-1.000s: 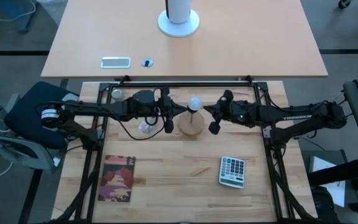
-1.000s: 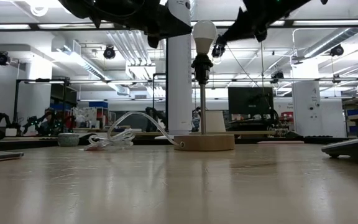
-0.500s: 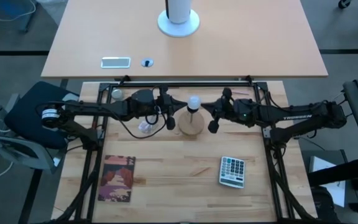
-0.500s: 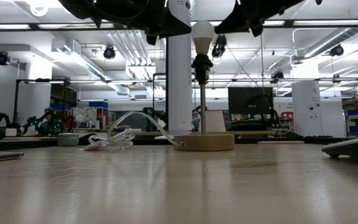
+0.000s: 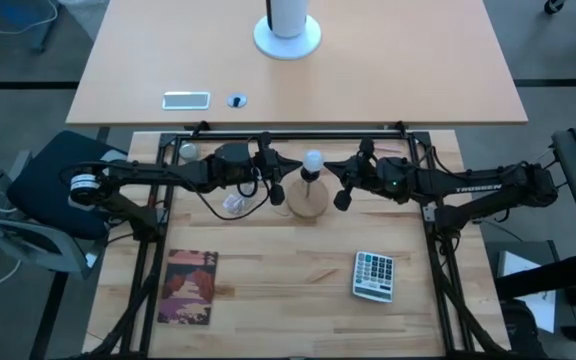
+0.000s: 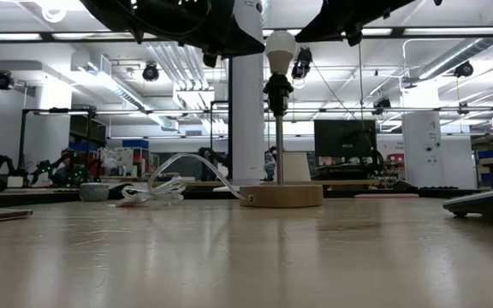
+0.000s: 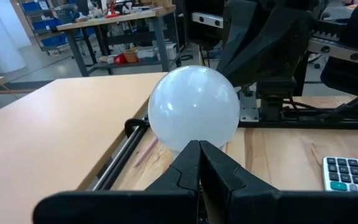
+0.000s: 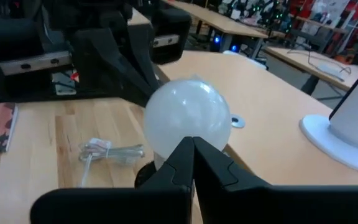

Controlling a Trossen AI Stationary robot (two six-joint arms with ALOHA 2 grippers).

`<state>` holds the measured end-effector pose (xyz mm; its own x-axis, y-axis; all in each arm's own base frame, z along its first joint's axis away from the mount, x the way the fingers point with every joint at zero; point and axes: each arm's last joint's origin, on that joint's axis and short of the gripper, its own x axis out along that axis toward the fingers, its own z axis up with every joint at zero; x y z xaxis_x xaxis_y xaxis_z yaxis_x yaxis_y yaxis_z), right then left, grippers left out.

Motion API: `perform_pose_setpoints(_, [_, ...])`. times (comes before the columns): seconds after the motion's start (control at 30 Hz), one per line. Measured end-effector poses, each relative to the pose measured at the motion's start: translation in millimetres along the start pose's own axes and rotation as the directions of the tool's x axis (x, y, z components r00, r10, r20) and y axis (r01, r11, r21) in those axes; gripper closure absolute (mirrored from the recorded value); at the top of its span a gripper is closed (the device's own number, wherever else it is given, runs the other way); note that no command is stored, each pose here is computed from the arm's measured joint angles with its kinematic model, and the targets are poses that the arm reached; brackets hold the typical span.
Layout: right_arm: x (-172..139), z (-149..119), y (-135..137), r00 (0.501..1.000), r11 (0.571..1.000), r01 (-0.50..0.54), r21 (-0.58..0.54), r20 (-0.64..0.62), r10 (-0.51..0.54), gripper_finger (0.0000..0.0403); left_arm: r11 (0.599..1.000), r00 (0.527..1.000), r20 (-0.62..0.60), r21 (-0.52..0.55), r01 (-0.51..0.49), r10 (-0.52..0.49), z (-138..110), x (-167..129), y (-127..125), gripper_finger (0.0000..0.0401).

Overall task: Screw lightbulb
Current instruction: Insert the lightbulb into the lamp

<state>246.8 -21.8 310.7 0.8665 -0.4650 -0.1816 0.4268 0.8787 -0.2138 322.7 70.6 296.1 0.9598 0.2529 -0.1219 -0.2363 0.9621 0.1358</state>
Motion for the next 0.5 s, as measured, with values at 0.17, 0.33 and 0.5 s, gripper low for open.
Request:
perform_pose_setpoints(0.17, [0, 0, 0, 1.0, 1.0, 0.001, -0.004, 0.005, -0.001, 0.0403, 1.0, 1.0, 0.002, -0.002, -0.001, 0.001, 0, 0, 0, 0.0401])
perform_pose_setpoints(0.33, [-5, 2, -1, 0.999, 0.998, 0.034, 0.044, 0.002, -0.034, 0.0403, 1.0, 1.0, 0.002, -0.005, -0.001, 0.001, 0, 0, 0, 0.0401])
perform_pose_setpoints(0.5, [-11, 0, -4, 0.994, 0.993, 0.107, 0.058, -0.036, -0.105, 0.0403, 1.0, 1.0, 0.001, -0.006, -0.002, 0.002, 0, 0, 1, 0.0401])
